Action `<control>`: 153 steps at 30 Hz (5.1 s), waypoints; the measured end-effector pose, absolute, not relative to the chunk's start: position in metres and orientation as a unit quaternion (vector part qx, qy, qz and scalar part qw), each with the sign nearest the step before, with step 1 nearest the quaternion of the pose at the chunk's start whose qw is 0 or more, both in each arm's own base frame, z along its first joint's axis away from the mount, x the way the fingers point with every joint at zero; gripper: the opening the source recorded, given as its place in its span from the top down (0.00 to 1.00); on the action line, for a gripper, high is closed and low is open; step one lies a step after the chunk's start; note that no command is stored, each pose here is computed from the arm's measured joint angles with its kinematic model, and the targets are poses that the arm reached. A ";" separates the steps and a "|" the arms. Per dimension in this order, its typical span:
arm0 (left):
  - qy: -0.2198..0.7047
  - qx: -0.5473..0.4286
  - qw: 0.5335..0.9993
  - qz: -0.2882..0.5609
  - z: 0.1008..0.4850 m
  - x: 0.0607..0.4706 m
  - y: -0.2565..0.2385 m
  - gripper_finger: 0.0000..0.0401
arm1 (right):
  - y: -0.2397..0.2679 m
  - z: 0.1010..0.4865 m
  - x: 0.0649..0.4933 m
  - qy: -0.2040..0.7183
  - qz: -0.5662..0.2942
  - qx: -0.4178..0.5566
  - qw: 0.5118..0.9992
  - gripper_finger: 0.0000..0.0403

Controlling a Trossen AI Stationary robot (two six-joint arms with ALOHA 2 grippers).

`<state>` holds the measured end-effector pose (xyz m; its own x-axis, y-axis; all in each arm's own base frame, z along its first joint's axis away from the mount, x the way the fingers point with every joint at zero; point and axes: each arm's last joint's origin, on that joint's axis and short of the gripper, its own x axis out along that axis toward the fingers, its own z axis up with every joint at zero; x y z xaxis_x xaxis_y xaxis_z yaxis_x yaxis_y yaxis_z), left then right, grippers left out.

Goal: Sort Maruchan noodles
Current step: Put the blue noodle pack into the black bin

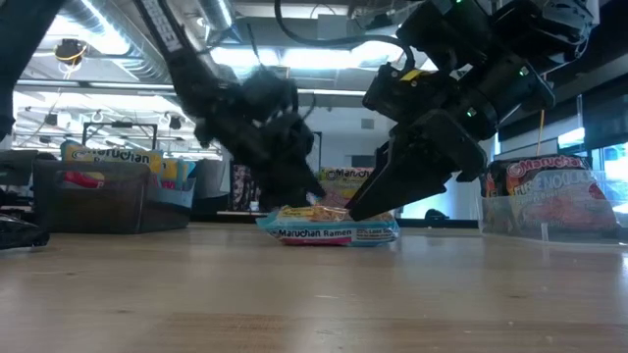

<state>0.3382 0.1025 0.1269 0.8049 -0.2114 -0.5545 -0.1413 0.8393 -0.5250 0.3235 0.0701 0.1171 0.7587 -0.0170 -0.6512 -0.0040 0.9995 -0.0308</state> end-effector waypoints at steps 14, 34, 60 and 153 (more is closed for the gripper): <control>0.337 -0.341 0.874 -0.073 0.105 0.346 0.088 0.27 | 0.070 0.117 0.324 0.346 -0.004 -0.017 0.938 0.41; 0.355 -0.375 0.853 -0.075 0.105 0.348 0.076 0.44 | 0.069 0.118 0.325 0.334 -0.007 -0.042 0.942 0.41; 0.352 -0.322 0.875 -0.078 0.104 0.351 0.066 0.96 | 0.069 0.120 0.326 0.325 -0.015 -0.063 0.944 0.41; 0.490 0.150 0.824 0.241 0.245 0.142 -0.037 1.00 | 0.053 0.172 0.281 0.384 -0.122 -0.038 0.914 0.41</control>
